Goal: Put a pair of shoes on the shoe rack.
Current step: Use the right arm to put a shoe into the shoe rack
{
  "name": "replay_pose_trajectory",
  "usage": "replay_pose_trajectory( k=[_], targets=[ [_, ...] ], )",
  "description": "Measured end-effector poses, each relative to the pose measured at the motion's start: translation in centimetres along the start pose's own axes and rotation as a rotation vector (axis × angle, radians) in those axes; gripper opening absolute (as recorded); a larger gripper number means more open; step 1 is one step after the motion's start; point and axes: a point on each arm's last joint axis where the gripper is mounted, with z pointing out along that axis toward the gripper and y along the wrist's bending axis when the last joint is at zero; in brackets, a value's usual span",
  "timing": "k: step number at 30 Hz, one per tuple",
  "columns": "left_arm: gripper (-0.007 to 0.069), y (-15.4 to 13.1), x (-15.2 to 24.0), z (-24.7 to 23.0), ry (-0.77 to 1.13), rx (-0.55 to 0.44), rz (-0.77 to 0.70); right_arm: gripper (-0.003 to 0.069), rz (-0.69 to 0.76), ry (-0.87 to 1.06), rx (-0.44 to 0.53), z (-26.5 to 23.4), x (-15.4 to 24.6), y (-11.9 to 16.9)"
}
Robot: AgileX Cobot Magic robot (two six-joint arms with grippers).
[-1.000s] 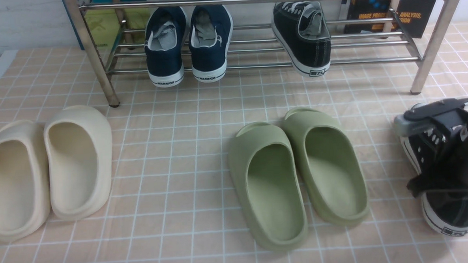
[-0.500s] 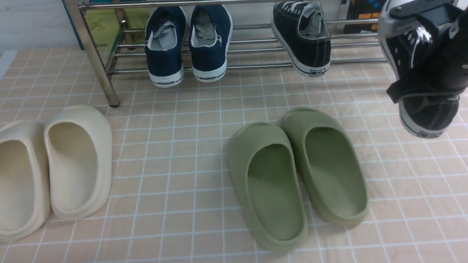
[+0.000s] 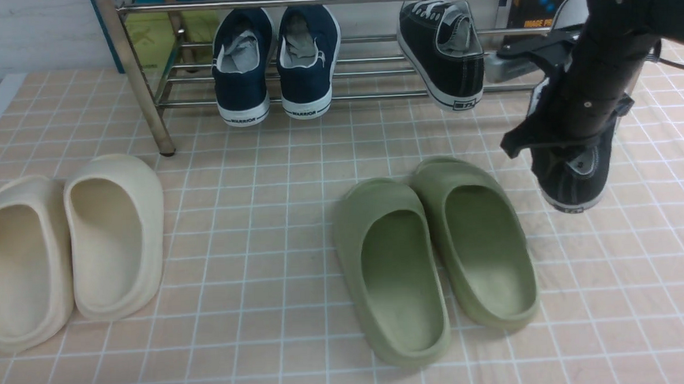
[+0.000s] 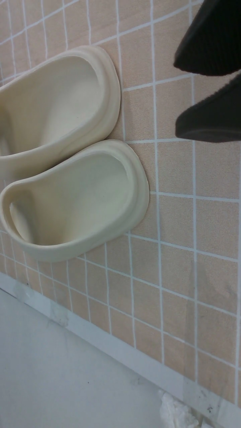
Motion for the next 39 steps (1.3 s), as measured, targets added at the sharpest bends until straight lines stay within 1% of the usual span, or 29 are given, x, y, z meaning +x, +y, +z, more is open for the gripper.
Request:
replay_pose_trajectory(
  k=[4, 8, 11, 15, 18, 25, 27, 28, 32, 39],
  targets=[
    [0.0238, 0.0, 0.0, 0.0, 0.000, 0.000, 0.000, 0.0006, -0.008, -0.009, -0.021, 1.3, -1.9, 0.3],
    [0.0238, 0.0, 0.0, 0.0, 0.000, 0.000, 0.000, 0.0006, -0.006, 0.003, -0.048, 1.3, -2.8, 0.6],
    [0.0238, 0.0, 0.0, 0.0, 0.000, 0.000, 0.000, 0.0006, -0.009, 0.024, -0.071, 0.3, -2.9, 1.1],
    [0.0238, 0.0, 0.0, 0.0, 0.000, 0.000, 0.000, 0.0006, -0.004, -0.014, -0.105, -1.0, -3.4, 1.5],
    [0.0238, 0.0, 0.0, 0.0, 0.000, 0.000, 0.000, 0.0006, -0.004, -0.034, -0.112, -2.0, -3.3, 1.7],
    [0.0238, 0.0, 0.0, 0.0, 0.000, 0.000, 0.000, 0.0006, -0.012, -0.113, -0.123, -6.6, -2.3, 2.2],
    [0.0238, 0.0, 0.0, 0.0, 0.000, 0.000, 0.000, 0.0006, -0.019, -0.140, -0.106, -8.2, -1.8, 2.2],
    [0.0238, 0.0, 0.0, 0.0, 0.000, 0.000, 0.000, 0.0008, -0.022, -0.153, -0.068, -9.0, -1.5, 1.7],
    [0.0238, 0.0, 0.0, 0.0, 0.000, 0.000, 0.000, 0.0011, -0.009, -0.159, 0.010, -10.3, -0.4, 0.2],
    [0.0239, 0.0, 0.0, 0.0, 0.000, 0.000, 0.000, 0.0013, -0.025, -0.130, 0.057, -10.5, 0.9, -0.2]
  ],
)
